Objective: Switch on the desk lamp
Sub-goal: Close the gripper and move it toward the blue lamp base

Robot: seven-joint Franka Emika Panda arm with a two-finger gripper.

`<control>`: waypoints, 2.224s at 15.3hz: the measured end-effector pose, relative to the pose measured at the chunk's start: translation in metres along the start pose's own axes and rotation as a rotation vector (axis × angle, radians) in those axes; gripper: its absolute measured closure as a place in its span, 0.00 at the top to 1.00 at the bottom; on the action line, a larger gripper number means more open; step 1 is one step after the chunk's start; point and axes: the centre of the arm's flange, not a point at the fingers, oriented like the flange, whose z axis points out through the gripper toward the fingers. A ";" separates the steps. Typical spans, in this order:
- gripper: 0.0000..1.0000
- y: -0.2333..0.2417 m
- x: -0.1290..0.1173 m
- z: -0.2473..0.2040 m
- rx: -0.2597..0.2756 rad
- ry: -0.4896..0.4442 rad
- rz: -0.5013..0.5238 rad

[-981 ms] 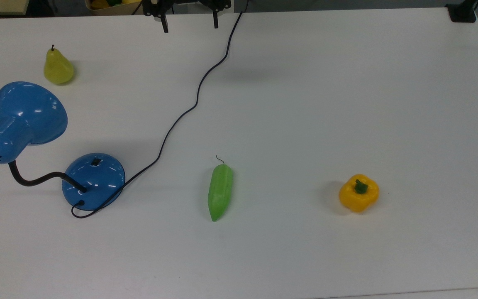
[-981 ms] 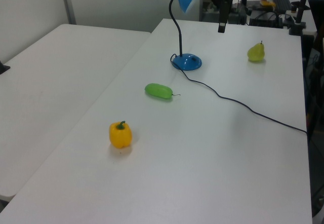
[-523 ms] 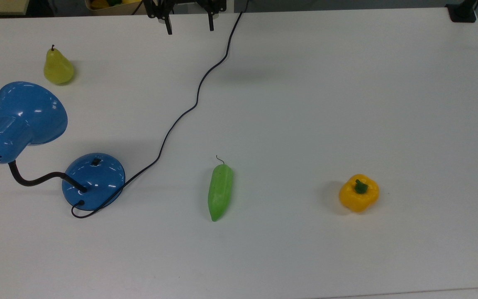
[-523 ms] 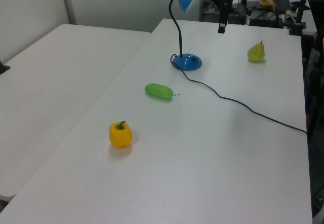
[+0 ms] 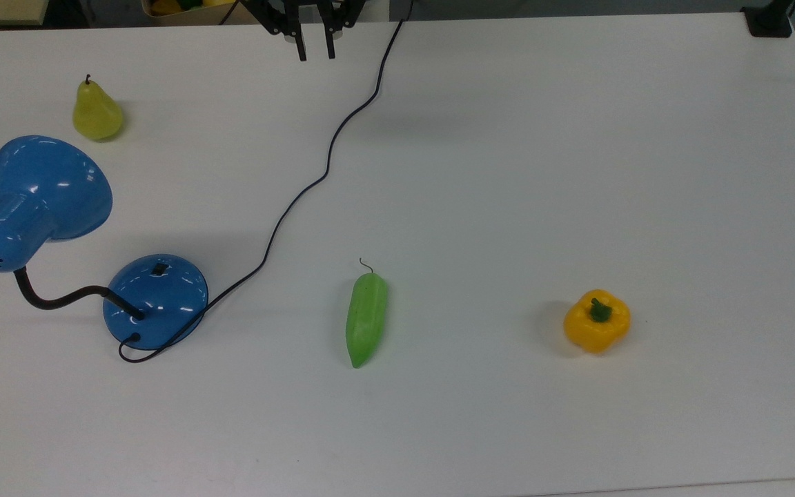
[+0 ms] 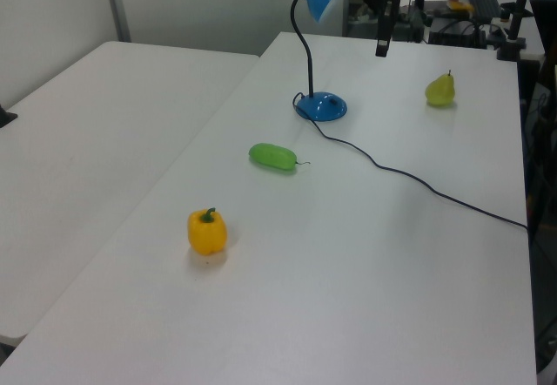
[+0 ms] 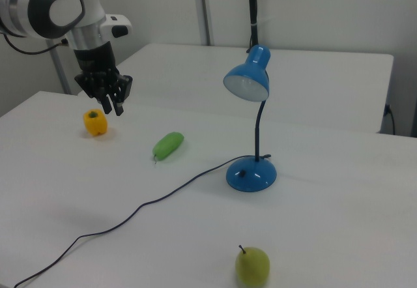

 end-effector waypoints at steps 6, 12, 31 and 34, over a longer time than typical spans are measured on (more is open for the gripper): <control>0.01 0.000 0.000 0.000 0.000 0.000 0.000; 0.01 0.000 0.000 0.000 0.000 0.000 0.000; 0.01 0.063 0.014 0.086 -0.038 0.089 0.096; 0.01 0.082 0.019 0.103 -0.054 0.127 0.123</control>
